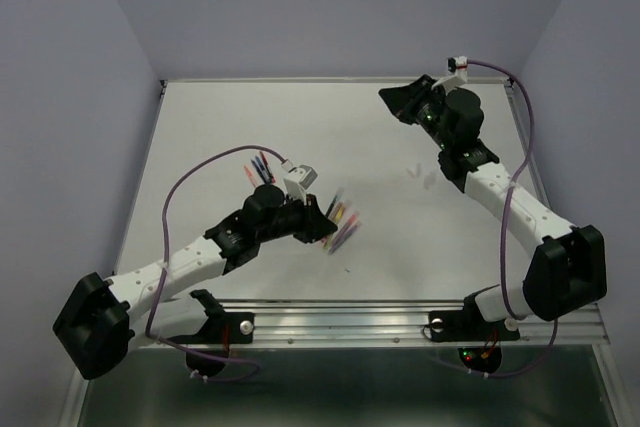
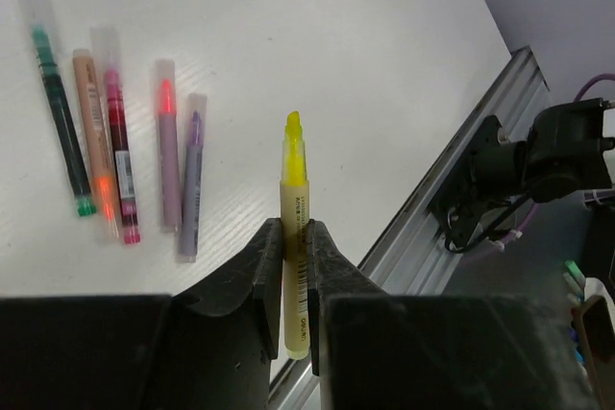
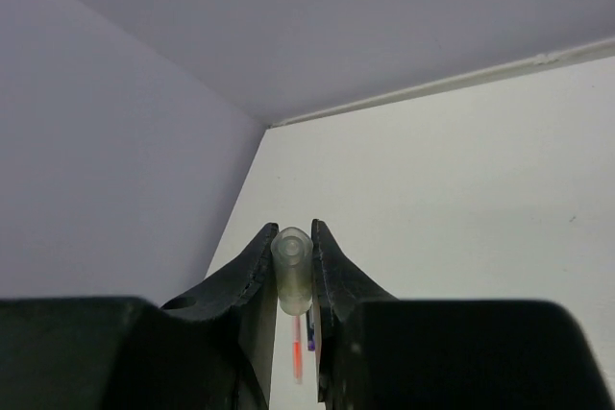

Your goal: Open the pen caps

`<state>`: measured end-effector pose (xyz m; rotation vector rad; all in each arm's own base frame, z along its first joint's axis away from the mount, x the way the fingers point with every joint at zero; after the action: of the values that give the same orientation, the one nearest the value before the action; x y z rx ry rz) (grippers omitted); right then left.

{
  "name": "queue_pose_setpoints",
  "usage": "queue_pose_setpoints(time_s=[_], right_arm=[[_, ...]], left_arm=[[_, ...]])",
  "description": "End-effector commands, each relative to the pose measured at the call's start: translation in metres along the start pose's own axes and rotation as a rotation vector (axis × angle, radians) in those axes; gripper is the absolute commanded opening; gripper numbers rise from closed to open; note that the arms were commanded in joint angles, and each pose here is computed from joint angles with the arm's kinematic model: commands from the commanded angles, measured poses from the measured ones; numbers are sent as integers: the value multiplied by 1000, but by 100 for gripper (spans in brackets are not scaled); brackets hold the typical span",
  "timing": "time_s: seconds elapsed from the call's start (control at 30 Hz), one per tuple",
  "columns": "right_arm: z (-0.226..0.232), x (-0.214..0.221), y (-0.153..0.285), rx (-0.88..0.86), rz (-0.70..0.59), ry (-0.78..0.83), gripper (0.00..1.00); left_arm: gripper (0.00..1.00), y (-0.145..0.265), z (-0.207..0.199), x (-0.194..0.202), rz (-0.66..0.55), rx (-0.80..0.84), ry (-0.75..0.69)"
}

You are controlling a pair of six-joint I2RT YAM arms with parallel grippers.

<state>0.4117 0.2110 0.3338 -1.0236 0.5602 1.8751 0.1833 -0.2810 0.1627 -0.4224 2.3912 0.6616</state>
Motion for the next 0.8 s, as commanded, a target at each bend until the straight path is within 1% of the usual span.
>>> queue_pose_setpoints(time_s=[0.0, 0.03, 0.07, 0.1, 0.13, 0.17, 0.2, 0.23, 0.27, 0.3, 0.33, 0.37, 0.4, 0.43, 0.5, 0.53, 0.63, 0.77], right_arm=[[2, -26, -7, 14, -76, 58, 1], [-5, -19, -8, 34, -53, 83, 1], [-15, -5, -7, 74, 26, 107, 1], [-32, 6, -6, 141, 67, 144, 1], [-41, 17, -3, 167, 105, 170, 1], [-56, 37, 4, 207, 184, 196, 1], [-77, 51, 11, 285, 226, 241, 1], [-86, 62, 16, 307, 273, 262, 1], [-106, 83, 28, 378, 363, 289, 1], [-119, 89, 34, 433, 388, 319, 1], [-129, 103, 41, 456, 435, 334, 1], [-140, 115, 48, 484, 490, 354, 1], [-146, 121, 52, 508, 511, 356, 1], [-153, 127, 56, 531, 535, 375, 2], [-162, 139, 62, 547, 589, 390, 4], [-165, 144, 64, 549, 608, 396, 6], [-181, 162, 69, 591, 689, 415, 7], [-201, 174, 73, 669, 748, 437, 6]], left_arm=[[0, 7, -6, -8, -41, 4, 36], [0, 8, 0, -7, -44, -40, 60], [0, 8, 7, -18, -91, -102, 74], [0, 9, 13, -23, -113, -152, 96], [0, 9, 20, -24, -121, -203, 143], [0, 13, 32, -34, -160, -294, 162], [0, 15, 38, -40, -187, -344, 182], [0, 16, 49, -35, -174, -409, 213], [0, 18, 50, -46, -210, -435, 233], [0, 22, 61, -54, -251, -490, 255], [0, 24, 70, -55, -250, -535, 284], [0, 27, 75, -63, -271, -559, 302], [0, 30, 83, -67, -281, -585, 324], [0, 39, 106, -74, -302, -658, 374], [0, 46, 124, -78, -306, -689, 440], [0, 56, 145, -82, -324, -748, 485], [0, 65, 167, -88, -354, -824, 514], [0, 74, 193, -100, -381, -885, 565]])
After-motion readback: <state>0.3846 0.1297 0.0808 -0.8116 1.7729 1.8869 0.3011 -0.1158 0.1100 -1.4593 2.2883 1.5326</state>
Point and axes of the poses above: each gripper's point midway between its finger pads, its own y axis back along the fingers, its own z axis along the line the jaws close on, x = y × z, the point moved 1 cm from there along y, back along the fingers, and after that the axes turned 9 degrees about y, right-handed, at the moved point
